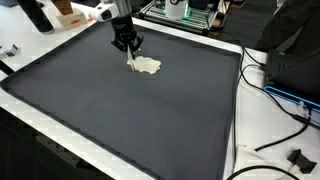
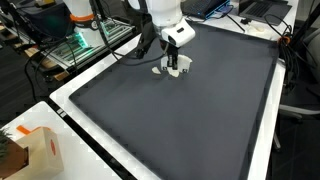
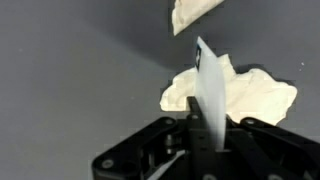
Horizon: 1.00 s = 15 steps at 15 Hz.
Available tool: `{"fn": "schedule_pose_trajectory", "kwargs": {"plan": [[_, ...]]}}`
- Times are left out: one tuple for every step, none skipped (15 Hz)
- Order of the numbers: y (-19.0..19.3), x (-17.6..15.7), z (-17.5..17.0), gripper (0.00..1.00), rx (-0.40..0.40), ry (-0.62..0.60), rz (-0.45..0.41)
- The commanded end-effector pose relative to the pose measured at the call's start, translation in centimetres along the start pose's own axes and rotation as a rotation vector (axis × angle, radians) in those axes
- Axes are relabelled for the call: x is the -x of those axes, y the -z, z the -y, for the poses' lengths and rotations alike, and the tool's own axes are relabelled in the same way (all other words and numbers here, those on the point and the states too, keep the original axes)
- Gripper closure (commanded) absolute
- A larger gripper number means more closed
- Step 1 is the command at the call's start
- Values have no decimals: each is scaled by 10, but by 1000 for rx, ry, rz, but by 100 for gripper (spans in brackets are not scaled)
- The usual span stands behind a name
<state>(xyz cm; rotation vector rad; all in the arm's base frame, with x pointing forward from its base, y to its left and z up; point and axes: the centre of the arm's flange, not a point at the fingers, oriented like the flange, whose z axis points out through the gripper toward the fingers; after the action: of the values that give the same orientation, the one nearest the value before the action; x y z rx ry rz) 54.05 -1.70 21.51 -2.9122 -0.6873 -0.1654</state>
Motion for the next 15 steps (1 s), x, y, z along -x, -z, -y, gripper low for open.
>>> {"fn": "schedule_pose_trajectory", "kwargs": {"plan": [[-32,12,-1,99,-17,30,-33],[-33,10,-1,99,-16,37,-39],[-32,7,-1,99,-15,46,-43],[-31,3,-2,99,-12,53,-40],[-32,-1,-2,99,-12,57,-31],[-33,-8,-2,99,-11,63,-22],[-34,-14,-2,99,-10,57,-7],[-36,-21,-2,99,-10,60,8],[-37,-26,-1,99,-10,64,15],[-38,-33,-1,99,-6,69,27],[-39,-39,0,99,0,73,36],[-40,-45,0,99,4,78,43],[-42,-52,1,99,11,82,53],[-43,-59,2,99,16,89,65],[-44,-64,2,99,21,93,73]]}}
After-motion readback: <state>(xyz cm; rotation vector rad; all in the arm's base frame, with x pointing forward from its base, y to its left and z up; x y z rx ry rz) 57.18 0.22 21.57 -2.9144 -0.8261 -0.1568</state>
